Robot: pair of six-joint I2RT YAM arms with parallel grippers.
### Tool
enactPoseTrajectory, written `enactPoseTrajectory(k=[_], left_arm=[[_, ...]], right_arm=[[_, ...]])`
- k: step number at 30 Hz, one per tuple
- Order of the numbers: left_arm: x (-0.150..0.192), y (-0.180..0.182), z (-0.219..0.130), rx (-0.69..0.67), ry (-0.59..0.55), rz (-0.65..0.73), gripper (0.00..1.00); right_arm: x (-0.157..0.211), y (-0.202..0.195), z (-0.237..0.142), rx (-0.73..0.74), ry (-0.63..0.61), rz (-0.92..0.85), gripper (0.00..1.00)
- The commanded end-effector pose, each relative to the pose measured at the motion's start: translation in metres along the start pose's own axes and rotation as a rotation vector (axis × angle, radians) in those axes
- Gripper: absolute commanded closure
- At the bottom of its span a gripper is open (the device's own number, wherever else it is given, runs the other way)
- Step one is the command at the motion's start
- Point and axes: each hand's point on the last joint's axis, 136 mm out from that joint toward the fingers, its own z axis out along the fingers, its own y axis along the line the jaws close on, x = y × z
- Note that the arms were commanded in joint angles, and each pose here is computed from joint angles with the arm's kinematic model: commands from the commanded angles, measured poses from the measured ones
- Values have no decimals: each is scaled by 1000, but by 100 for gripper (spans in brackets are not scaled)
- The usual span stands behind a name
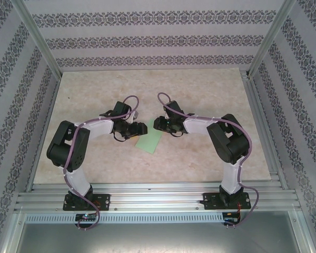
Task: Fold a paper plane with a square sheet of paper (fold left side to right side)
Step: Third fold the triangle at the center of the table.
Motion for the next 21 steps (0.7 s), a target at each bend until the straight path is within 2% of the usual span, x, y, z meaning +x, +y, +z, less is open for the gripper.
enactPoseTrajectory(k=[1, 17, 21], left_arm=[[-14, -12, 1, 57, -15, 4, 34], [-16, -22, 16, 115, 8, -7, 44], [-20, -28, 16, 143, -1, -9, 52]], right_arm=[[-3, -2, 1, -20, -8, -5, 60], [-2, 2, 1, -57, -1, -11, 61], [-3, 3, 1, -65, -2, -14, 61]])
